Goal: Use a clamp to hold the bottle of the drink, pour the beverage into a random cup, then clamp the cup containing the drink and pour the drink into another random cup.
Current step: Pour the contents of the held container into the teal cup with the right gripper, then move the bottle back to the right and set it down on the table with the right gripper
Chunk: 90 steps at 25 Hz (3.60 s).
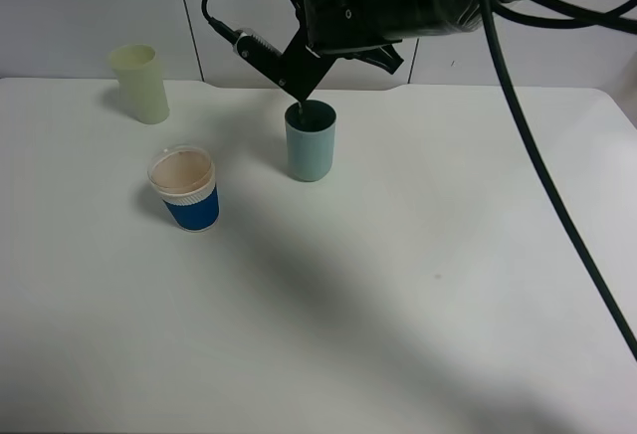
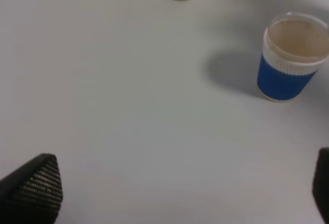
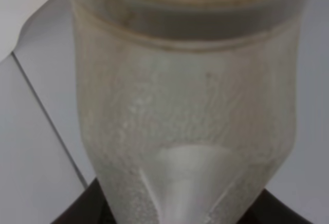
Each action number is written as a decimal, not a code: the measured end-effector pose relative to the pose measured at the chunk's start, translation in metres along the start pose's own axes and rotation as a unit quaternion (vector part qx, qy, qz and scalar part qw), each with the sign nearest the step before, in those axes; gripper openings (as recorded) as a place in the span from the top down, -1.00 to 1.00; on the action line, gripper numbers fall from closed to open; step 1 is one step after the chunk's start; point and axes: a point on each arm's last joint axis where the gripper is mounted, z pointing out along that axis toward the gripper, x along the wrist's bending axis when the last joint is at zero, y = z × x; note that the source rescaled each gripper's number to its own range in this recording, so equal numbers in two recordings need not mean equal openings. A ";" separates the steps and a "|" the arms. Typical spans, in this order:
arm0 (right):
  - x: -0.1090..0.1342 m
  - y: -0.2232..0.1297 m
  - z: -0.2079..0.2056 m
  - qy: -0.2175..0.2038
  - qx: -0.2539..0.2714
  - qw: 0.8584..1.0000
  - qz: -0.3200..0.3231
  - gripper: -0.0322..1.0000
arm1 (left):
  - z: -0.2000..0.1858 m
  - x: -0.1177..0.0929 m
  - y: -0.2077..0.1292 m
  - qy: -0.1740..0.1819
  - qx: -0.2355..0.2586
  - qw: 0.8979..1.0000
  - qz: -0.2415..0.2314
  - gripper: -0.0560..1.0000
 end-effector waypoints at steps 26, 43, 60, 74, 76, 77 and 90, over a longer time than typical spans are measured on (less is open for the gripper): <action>-0.005 -0.002 -0.004 -0.012 0.036 0.998 -0.044 0.94 | 0.000 0.000 0.000 0.000 0.000 1.000 0.000 -0.99; -0.010 0.001 -0.010 -0.021 0.050 0.993 -0.106 0.94 | 0.000 0.000 0.000 0.000 0.000 1.000 0.000 -0.99; -0.014 0.002 -0.013 -0.030 0.059 0.987 -0.145 0.94 | 0.000 0.000 0.000 0.000 0.000 1.000 0.000 -0.99; -0.005 0.006 -0.012 0.016 0.036 0.997 -0.062 0.94 | 0.000 0.000 0.000 0.000 0.000 1.000 0.000 -0.99; -0.003 0.006 -0.012 0.022 0.036 0.998 -0.048 0.94 | 0.000 0.000 0.000 0.000 0.000 1.000 0.000 -0.99; -0.002 0.005 -0.011 0.026 0.035 0.998 -0.038 0.94 | 0.000 0.000 0.000 0.000 0.000 1.000 0.000 -0.99; 0.007 0.002 -0.007 0.059 0.027 0.997 0.031 0.94 | 0.000 0.000 0.000 0.000 0.000 1.000 0.000 -0.99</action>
